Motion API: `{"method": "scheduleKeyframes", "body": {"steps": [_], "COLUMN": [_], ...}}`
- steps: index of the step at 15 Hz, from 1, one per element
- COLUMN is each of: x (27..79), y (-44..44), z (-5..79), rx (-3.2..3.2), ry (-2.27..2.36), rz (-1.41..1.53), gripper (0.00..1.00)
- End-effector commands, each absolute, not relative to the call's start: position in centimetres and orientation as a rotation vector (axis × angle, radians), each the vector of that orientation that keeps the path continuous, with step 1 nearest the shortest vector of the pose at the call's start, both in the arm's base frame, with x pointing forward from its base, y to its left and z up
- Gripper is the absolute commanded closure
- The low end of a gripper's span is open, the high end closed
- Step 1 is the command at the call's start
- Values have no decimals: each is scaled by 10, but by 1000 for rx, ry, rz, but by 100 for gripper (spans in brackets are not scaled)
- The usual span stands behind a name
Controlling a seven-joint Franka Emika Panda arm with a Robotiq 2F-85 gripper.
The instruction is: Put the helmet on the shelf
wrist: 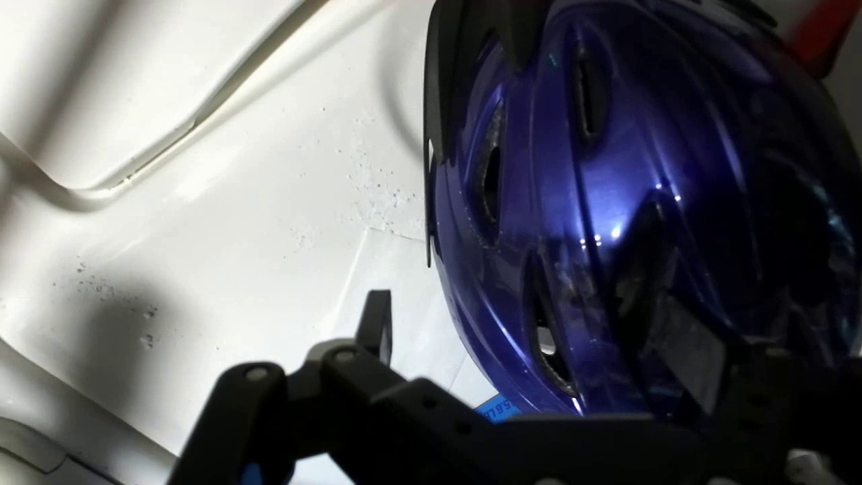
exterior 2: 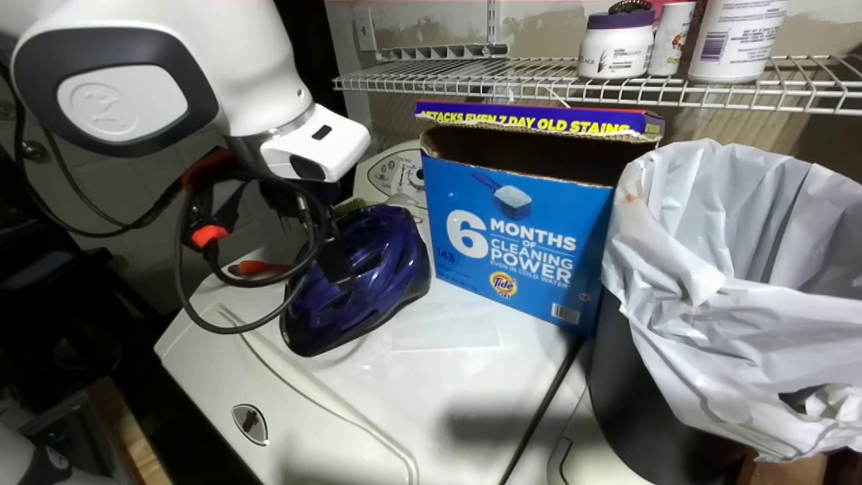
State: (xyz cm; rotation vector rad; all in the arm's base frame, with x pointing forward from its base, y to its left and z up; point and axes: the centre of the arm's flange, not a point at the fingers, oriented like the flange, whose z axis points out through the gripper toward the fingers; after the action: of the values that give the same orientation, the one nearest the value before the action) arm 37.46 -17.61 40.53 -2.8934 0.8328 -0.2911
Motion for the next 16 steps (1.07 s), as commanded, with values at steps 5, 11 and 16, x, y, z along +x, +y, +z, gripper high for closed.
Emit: {"method": "scheduleKeyframes", "body": {"steps": [5,11,16], "x": [391,404,411], "y": [-175,-173,-173], "z": [383,373,369], "rx": [-2804,-2810,-2799], "ry": [992,999,1014], "rz": [-189,-119,-49], "gripper": [0,0,1]}}
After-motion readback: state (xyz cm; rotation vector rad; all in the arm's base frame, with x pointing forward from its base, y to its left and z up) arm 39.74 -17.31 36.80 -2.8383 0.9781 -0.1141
